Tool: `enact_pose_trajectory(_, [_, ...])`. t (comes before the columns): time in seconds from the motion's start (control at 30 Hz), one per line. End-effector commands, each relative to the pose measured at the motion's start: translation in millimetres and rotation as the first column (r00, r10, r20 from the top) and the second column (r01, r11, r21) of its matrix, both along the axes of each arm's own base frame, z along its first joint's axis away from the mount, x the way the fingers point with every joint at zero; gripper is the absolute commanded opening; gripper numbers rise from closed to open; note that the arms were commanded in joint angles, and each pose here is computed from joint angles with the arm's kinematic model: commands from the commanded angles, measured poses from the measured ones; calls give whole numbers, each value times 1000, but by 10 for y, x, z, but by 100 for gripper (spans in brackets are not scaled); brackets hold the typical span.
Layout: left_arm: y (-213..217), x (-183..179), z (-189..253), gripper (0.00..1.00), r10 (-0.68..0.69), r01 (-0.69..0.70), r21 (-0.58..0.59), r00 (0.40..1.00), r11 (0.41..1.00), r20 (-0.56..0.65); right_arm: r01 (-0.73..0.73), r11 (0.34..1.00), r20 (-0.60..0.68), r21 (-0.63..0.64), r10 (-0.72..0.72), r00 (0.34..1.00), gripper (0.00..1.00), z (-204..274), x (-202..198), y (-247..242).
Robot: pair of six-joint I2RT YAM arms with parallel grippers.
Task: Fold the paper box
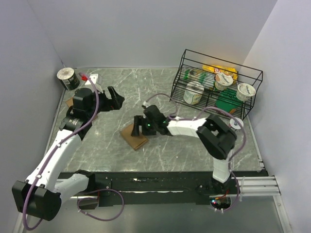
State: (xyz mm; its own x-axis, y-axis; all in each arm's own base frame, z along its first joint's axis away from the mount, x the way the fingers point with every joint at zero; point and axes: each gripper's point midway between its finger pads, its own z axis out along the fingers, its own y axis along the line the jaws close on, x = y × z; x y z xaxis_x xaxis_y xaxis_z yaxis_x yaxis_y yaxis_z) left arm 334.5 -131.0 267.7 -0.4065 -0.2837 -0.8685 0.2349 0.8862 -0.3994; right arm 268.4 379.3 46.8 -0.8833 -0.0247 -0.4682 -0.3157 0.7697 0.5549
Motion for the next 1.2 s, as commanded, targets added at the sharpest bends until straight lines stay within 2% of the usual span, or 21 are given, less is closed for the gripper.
enact_pose_trajectory(0.0, [174,-108,-24,96,-5,9,85,999,996,-41,2,996,63,91,-7,998,83,204,244,611])
enact_pose_trajectory(0.07, [217,-101,7,96,4,-2,90,1000,996,-24,-13,990,83,138,1,997,83,384,338,882])
enact_pose_trajectory(0.13, [270,-79,2,96,15,-14,100,1000,995,-15,-39,990,60,138,31,998,83,272,305,1087])
enact_pose_trajectory(0.17, [305,-66,-6,96,23,-22,98,1000,995,-17,-49,985,79,168,36,996,83,430,370,1232])
enact_pose_trajectory(0.2, [311,-59,-14,96,23,-21,94,1000,995,-18,-58,986,69,157,48,997,83,325,333,1326])
enact_pose_trajectory(0.33, [364,-27,-85,96,22,-20,80,999,997,-26,-77,975,90,206,60,994,83,499,401,1639])
enact_pose_trajectory(0.47, [472,-18,-34,96,56,-57,104,998,993,15,-43,982,138,185,18,990,88,529,487,1484])
enact_pose_trajectory(0.5, [489,-43,27,96,64,-67,101,997,993,39,-49,975,204,218,4,979,90,792,533,1432])
enact_pose_trajectory(0.57, [510,-60,72,96,76,-81,88,995,993,62,-7,982,220,187,-35,975,96,677,612,1091])
enact_pose_trajectory(0.6, [530,-68,134,96,87,-93,80,993,992,84,-13,976,269,216,-47,962,97,931,655,968])
enact_pose_trajectory(0.63, [546,-77,175,96,94,-101,75,991,992,98,20,982,264,188,-70,962,98,805,721,709])
enact_pose_trajectory(0.7, [642,-98,295,96,150,-159,52,979,986,140,48,980,351,194,-115,929,100,1103,805,357])
enact_pose_trajectory(0.73, [702,-108,308,96,191,-198,36,971,979,147,70,983,359,172,-128,924,100,939,758,120])
enact_pose_trajectory(0.77, [762,-121,336,96,227,-233,18,961,972,159,100,970,419,220,-187,889,100,1263,849,-162])
enact_pose_trajectory(0.83, [820,-185,431,96,255,-261,-2,944,965,211,125,976,482,176,-196,854,100,1169,783,-603])
enact_pose_trajectory(0.87, [829,-208,454,96,256,-262,-3,940,965,227,148,967,545,207,-239,804,100,1486,778,-852])
enact_pose_trajectory(0.9, [829,-260,520,96,253,-259,-13,934,966,252,171,972,606,160,-233,761,100,1534,777,-1056])
enact_pose_trajectory(0.93, [847,-271,532,96,263,-267,-22,927,963,266,199,973,624,116,-227,748,100,1442,699,-1247])
enact_pose_trajectory(0.97, [848,-287,548,96,263,-267,-23,924,963,278,215,968,668,128,-245,702,100,1682,596,-1433])
enact_pose_trajectory(1.03, [846,-337,601,96,259,-263,-28,917,964,305,290,954,716,76,-255,650,100,1689,524,-1797])
enact_pose_trajectory(1.17, [949,-346,634,96,316,-318,-44,896,947,311,371,923,791,99,-300,534,100,2013,264,-2337])
